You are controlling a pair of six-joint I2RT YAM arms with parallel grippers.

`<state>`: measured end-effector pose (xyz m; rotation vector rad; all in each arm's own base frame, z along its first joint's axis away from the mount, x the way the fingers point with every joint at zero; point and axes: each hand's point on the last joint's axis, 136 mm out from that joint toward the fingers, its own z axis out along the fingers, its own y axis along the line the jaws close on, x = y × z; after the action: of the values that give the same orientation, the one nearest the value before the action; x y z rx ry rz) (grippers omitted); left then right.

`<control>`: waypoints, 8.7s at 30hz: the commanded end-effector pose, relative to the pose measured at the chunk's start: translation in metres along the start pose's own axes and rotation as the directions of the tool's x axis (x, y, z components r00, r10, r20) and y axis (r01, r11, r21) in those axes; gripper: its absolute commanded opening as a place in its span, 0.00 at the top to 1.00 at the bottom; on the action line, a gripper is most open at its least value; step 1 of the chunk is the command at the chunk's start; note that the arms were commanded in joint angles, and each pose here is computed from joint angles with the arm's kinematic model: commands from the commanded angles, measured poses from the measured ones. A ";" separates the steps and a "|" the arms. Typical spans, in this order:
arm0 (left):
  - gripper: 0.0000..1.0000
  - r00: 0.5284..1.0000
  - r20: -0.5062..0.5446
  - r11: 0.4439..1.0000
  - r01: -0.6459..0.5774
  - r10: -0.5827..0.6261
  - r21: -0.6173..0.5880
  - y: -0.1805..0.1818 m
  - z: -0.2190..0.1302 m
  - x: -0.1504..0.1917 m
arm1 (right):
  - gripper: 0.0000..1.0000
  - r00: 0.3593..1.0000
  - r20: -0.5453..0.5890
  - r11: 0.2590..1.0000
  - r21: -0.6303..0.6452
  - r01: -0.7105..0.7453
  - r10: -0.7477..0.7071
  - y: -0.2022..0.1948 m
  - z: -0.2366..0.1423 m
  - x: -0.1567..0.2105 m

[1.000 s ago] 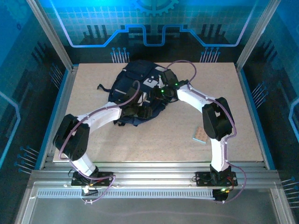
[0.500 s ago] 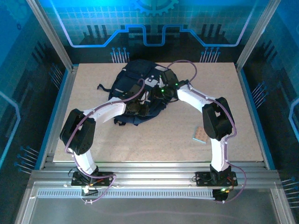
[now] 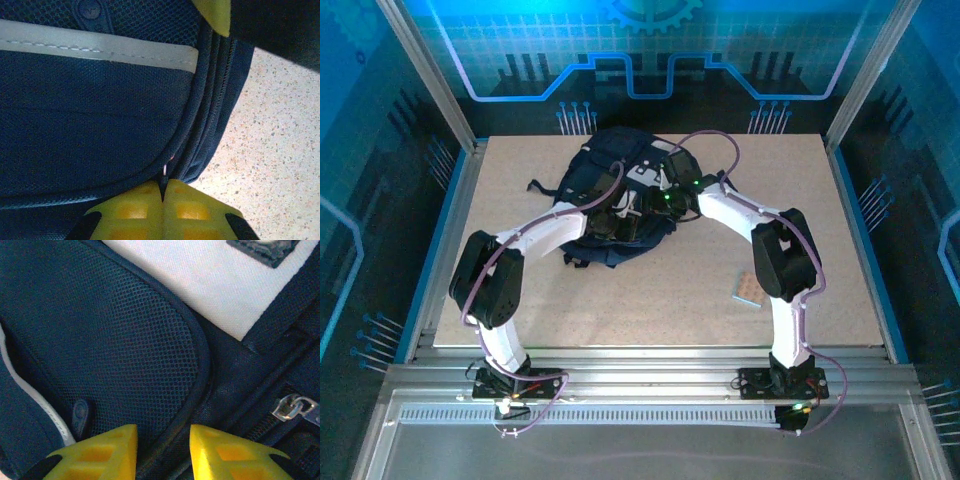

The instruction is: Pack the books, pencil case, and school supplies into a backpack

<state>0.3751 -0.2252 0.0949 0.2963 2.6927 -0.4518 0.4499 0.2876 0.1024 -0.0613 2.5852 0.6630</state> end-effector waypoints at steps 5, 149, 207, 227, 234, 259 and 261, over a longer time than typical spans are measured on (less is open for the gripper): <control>1.00 1.000 -0.022 0.994 -0.004 0.006 0.106 -0.024 -0.019 0.002 | 0.63 1.000 0.010 1.000 0.007 -0.002 0.002 0.001 0.007 -0.004; 1.00 0.975 0.119 0.982 -0.185 0.189 -0.048 -0.051 -0.018 -0.060 | 0.00 0.897 -0.118 0.819 0.472 -0.327 0.426 -0.223 -0.136 0.209; 1.00 0.933 0.300 0.910 0.062 -0.199 0.410 -0.056 -0.109 -0.133 | 0.04 0.988 0.080 0.991 -0.019 -0.134 0.135 0.020 -0.084 -0.001; 1.00 0.921 0.311 0.883 0.066 -0.233 0.465 -0.073 -0.126 -0.124 | 0.67 0.995 0.057 0.964 -0.258 -0.069 0.087 0.047 -0.055 0.000; 1.00 0.914 0.312 0.885 0.096 -0.260 0.456 -0.066 -0.117 -0.121 | 0.34 0.982 0.125 0.990 -0.006 -0.141 0.141 -0.046 -0.124 0.000; 1.00 0.909 0.299 0.863 0.114 -0.290 0.493 -0.068 -0.123 -0.104 | 0.00 0.785 0.259 0.541 0.603 -0.586 0.562 -0.244 -0.071 -0.017; 1.00 0.909 0.300 0.862 0.113 -0.290 0.494 -0.068 -0.124 -0.104 | 0.00 0.767 0.259 0.515 0.612 -0.600 0.586 -0.248 -0.066 -0.014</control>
<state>0.4152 -0.2489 0.2056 -0.0416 2.3866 -1.0107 0.4848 0.0561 0.0625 0.9542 2.6309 -0.0025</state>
